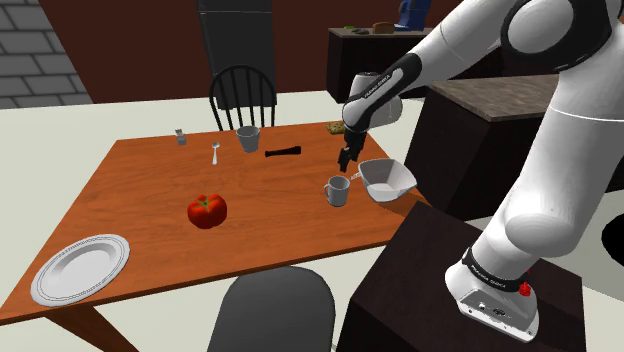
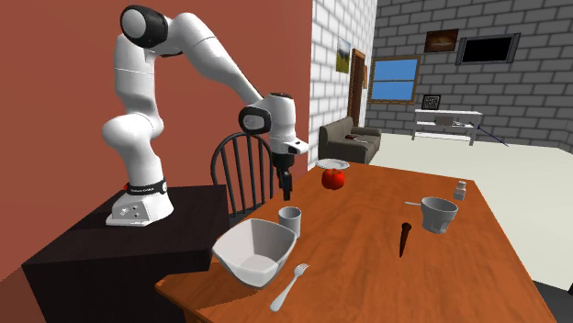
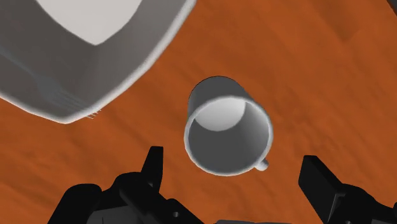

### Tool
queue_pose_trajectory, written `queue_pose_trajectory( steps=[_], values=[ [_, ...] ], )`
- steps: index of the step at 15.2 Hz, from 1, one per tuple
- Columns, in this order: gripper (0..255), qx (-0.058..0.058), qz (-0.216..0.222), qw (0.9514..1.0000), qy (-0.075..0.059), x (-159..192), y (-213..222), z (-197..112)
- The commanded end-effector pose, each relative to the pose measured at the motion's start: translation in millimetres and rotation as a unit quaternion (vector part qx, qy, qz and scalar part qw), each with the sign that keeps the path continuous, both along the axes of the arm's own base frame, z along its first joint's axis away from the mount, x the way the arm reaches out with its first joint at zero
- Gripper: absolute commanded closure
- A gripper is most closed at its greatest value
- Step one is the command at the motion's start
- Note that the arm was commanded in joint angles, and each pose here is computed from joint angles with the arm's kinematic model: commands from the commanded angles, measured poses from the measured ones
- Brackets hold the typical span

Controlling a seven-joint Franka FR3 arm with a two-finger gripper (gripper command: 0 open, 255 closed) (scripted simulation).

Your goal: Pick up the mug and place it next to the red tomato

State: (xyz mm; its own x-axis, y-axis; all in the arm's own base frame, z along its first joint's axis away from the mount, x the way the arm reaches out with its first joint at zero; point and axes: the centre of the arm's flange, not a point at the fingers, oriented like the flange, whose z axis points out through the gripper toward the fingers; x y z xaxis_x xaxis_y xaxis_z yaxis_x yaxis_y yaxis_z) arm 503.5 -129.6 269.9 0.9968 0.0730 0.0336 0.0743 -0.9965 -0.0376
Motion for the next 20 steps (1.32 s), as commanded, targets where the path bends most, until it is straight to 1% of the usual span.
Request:
queue_pose_trajectory(
  steps=[1, 5, 13, 20],
  values=[
    [0, 0.004, 0.001, 1.0000, 0.005, 9.6, -9.8, -24.3],
    [0, 0.011, 0.003, 0.9998, 0.014, 29.9, -26.1, -72.2],
    [0, 0.012, 0.004, 0.9998, 0.015, 32.6, -26.0, -115.7],
    [0, 0.012, 0.004, 0.9998, 0.015, 32.6, -25.8, -118.7]
  ],
)
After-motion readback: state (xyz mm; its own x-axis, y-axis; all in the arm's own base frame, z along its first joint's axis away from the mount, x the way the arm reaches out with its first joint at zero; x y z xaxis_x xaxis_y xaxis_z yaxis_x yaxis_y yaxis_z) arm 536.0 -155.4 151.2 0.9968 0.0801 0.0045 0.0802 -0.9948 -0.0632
